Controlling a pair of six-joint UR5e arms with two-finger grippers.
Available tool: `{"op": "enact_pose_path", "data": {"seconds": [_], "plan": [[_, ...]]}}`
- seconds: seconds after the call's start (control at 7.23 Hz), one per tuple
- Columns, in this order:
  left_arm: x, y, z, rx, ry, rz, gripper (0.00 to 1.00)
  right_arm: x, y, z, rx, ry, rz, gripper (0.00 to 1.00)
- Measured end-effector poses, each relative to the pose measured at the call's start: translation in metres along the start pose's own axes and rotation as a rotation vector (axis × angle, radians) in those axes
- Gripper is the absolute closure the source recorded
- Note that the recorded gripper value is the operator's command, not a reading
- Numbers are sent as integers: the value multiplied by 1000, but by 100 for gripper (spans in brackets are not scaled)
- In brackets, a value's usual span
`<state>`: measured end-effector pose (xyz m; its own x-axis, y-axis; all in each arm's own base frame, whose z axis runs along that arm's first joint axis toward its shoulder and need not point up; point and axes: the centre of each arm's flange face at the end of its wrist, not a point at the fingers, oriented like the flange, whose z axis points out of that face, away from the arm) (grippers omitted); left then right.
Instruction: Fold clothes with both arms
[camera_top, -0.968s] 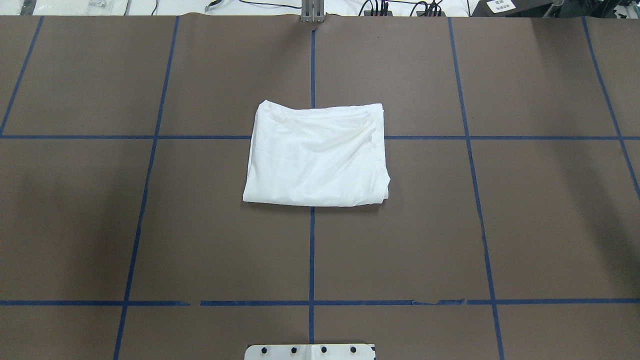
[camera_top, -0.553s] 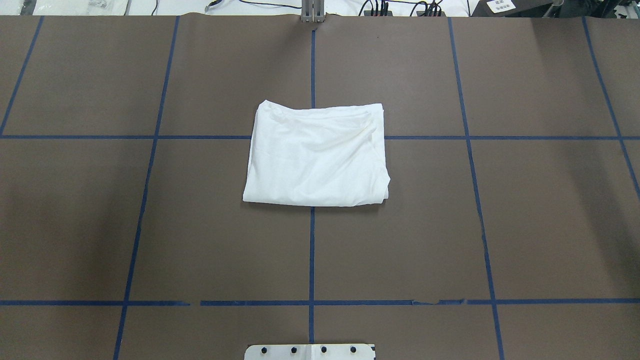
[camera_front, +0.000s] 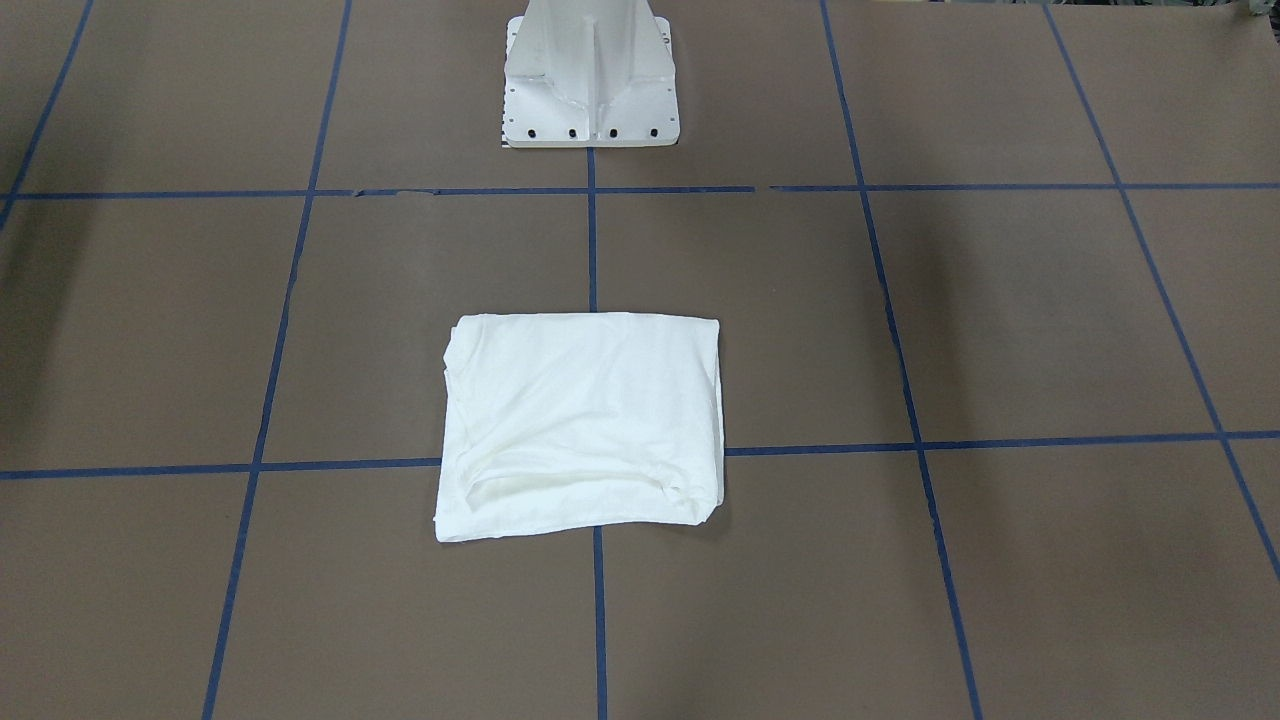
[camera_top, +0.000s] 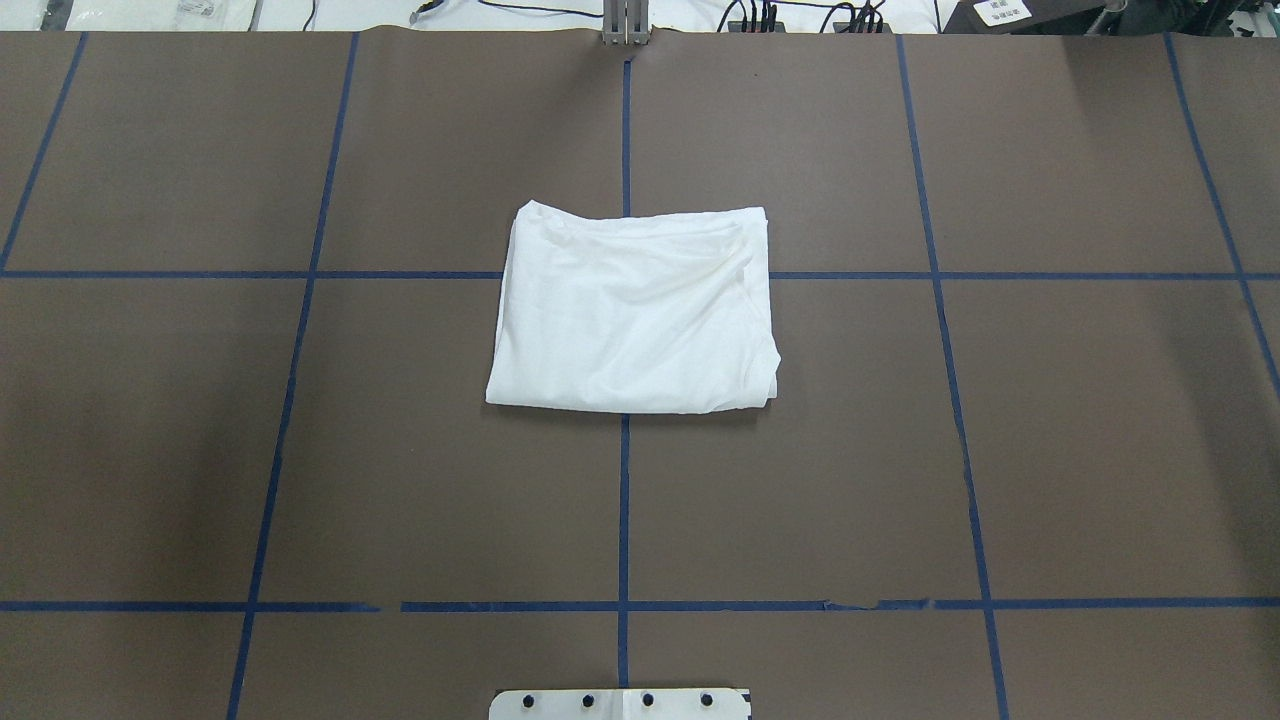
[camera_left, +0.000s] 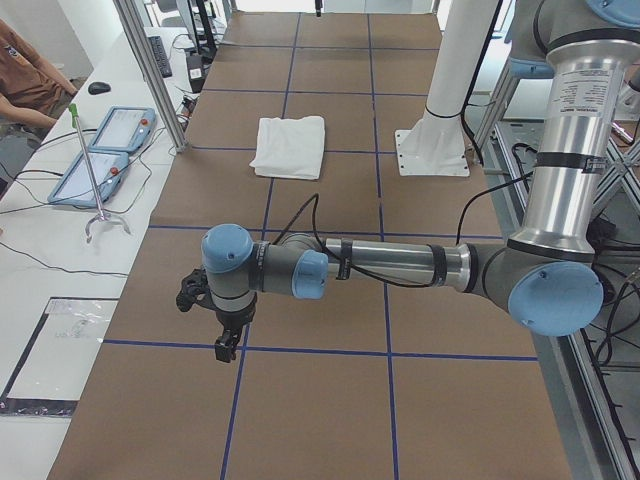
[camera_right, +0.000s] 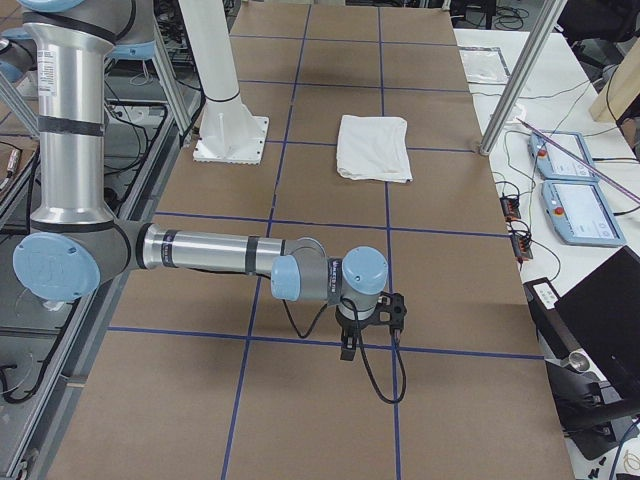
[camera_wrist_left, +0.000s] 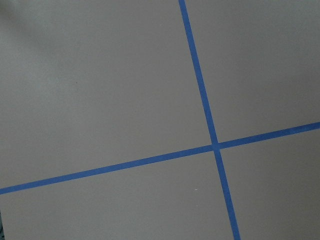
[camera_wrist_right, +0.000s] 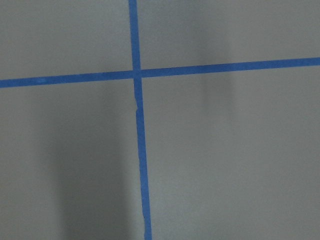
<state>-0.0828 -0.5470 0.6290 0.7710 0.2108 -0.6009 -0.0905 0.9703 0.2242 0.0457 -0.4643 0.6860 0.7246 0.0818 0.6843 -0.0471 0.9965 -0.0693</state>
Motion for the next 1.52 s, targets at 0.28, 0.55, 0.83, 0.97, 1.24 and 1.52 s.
{"op": "enact_pose_path", "data": {"seconds": [0.28, 0.55, 0.83, 0.97, 1.24, 1.52], "plan": [[0, -1, 0, 0, 0, -4, 0, 11, 3, -4, 22, -38, 13, 0], [-1, 0, 3, -5, 10, -28, 0, 11, 2, -8, 33, -54, 16, 0], [-3, 5, 10, -16, 39, -137, 0, 10, 1, -10, 37, -58, 15, 0], [-4, 9, 13, -18, 45, -163, 0, 9, 0, -11, 39, -59, 13, 0], [-5, 12, 15, -20, 47, -176, 0, 7, -3, -13, 43, -59, 8, 0], [-6, 12, 16, -21, 48, -176, 0, 6, -4, -15, 47, -58, 5, 0]]}}
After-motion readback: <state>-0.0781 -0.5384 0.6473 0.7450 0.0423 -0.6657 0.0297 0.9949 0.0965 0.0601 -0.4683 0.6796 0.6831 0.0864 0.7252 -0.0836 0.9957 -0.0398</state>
